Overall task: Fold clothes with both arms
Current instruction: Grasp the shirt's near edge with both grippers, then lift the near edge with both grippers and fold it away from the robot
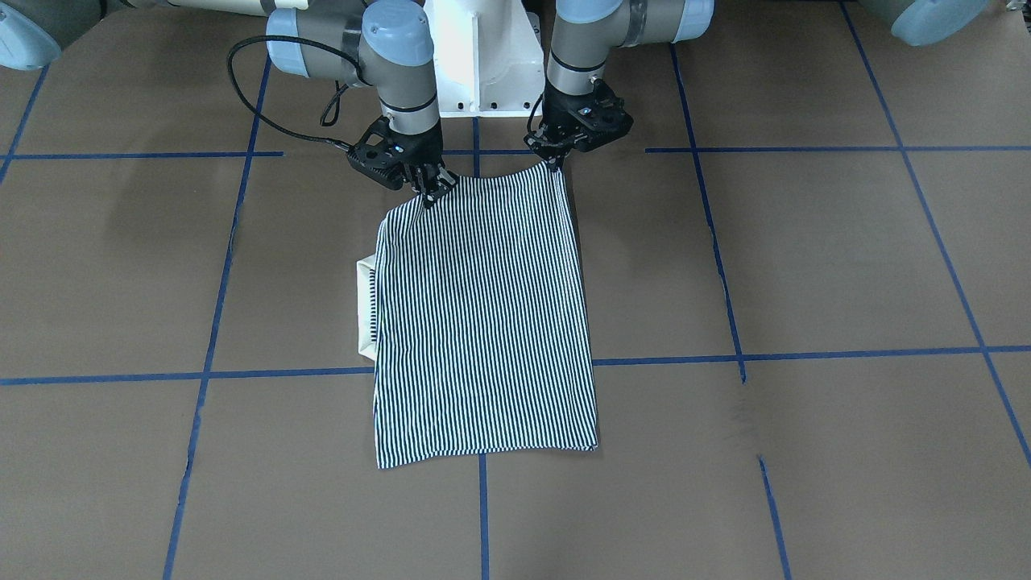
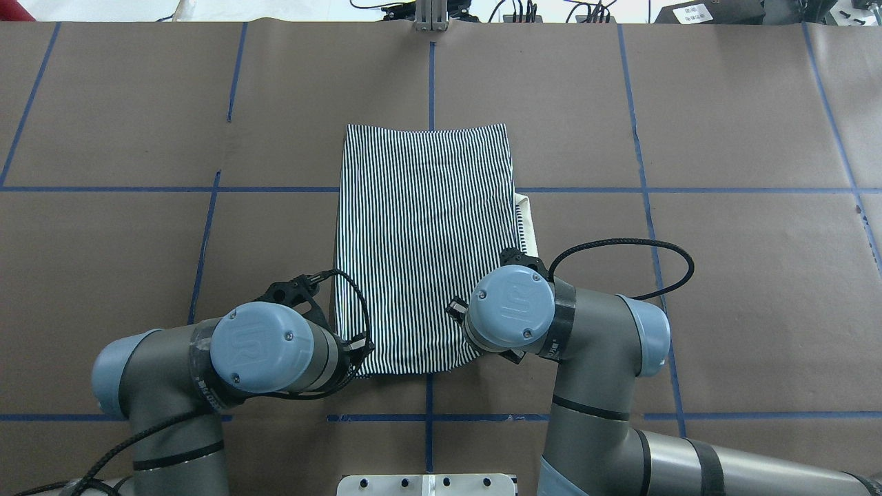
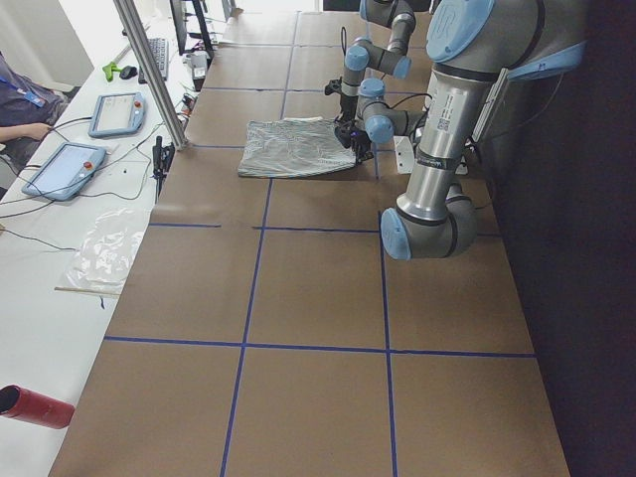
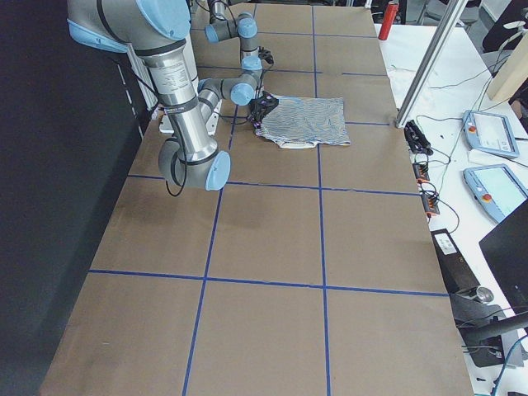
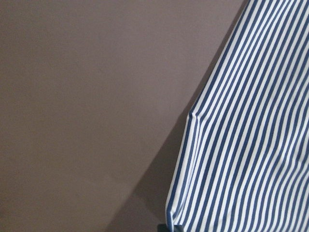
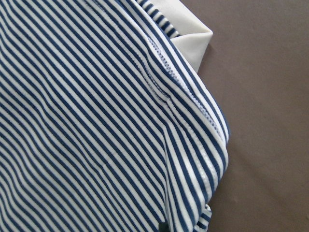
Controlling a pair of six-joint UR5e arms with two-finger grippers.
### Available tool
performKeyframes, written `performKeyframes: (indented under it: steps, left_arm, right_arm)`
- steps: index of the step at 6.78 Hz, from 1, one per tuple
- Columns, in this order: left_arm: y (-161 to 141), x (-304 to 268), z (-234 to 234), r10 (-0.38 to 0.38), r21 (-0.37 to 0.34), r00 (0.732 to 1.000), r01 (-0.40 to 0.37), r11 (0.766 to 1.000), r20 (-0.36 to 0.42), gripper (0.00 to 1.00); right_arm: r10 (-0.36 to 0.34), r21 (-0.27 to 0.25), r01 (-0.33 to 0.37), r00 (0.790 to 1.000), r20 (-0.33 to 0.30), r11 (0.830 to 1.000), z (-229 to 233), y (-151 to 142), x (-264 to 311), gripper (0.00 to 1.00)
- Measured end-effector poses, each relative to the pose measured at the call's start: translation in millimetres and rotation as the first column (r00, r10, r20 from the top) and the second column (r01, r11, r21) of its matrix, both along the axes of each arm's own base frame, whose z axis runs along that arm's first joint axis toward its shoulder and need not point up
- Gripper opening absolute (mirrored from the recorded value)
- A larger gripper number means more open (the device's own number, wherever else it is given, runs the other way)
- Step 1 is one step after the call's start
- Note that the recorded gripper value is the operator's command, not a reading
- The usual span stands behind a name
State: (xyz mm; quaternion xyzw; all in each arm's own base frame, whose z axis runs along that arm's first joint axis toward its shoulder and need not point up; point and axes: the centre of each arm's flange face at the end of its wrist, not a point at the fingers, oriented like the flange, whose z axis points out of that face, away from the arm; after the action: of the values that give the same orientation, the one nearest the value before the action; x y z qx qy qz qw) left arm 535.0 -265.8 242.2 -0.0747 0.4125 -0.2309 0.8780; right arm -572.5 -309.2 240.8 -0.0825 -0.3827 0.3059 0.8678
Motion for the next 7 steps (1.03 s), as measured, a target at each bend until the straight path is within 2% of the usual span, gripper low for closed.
performKeyframes:
  steps: [2,4,6,7]
  left_arm:
    - [42.4,-5.8,0.0,0.066,0.001,0.998,-0.066,0.998,-0.018,0.00]
    - [58.6,-29.8,6.6,0.087,0.001,0.996,-0.087,0.996,-0.025,0.00]
    - [60.1,-35.8,-3.4,0.092,0.007,0.995,-0.092,0.996,-0.045,0.00]
    - [53.2,-34.5,-14.6,0.082,0.016,0.995,-0.081,0.997,-0.061,0.00]
  right_arm:
    - [-0.058,0.016,0.058,0.997,0.053,0.998,-11.5,42.4,17.6,0.00]
    - [-0.088,0.022,0.087,0.993,0.072,0.996,-14.8,62.9,25.1,0.00]
    - [-0.086,0.044,0.083,0.994,0.070,0.996,-15.1,55.1,26.3,0.00]
    - [-0.078,0.069,0.073,0.994,0.072,0.995,-18.6,38.8,32.1,0.00]
